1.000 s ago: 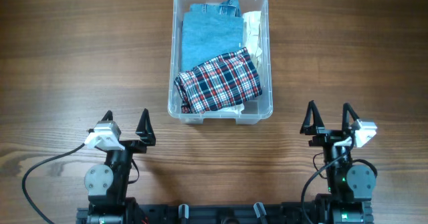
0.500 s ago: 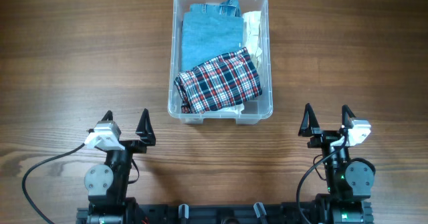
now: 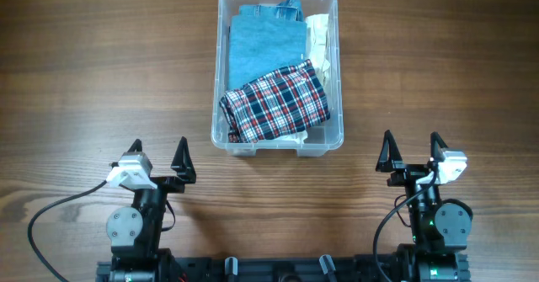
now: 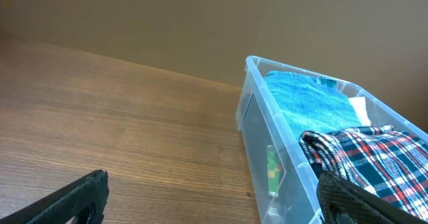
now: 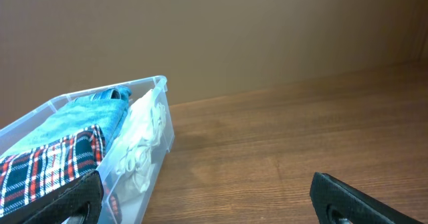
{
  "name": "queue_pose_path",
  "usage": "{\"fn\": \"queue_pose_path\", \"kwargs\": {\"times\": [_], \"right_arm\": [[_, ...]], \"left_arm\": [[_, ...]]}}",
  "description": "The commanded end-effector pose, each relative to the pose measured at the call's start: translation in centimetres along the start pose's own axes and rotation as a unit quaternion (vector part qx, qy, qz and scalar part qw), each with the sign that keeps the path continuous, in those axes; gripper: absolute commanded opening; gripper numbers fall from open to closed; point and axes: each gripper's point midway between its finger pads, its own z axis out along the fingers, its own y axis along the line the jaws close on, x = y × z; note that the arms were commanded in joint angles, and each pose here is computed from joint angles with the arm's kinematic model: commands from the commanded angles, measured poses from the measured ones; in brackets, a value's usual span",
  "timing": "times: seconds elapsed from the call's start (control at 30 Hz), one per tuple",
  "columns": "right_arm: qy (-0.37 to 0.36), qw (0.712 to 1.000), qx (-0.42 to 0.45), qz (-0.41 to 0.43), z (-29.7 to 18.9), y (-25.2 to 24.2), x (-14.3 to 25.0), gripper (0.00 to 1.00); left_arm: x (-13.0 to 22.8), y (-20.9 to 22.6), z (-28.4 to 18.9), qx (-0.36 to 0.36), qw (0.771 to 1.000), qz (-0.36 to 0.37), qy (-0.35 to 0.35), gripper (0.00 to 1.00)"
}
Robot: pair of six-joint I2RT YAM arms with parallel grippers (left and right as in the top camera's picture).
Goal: Pack container
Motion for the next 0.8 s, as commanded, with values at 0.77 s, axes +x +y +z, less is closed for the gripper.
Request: {"fn": "queue_pose_path", "kwargs": {"times": [0.77], "right_arm": [[-0.006,1.0,-0.012,-0.009,-0.08,0.49,-0.23,1.0]], "left_arm": [[0.15,-0.05,-0.01,0.004,1.0,0.008,0.0,1.0]]}}
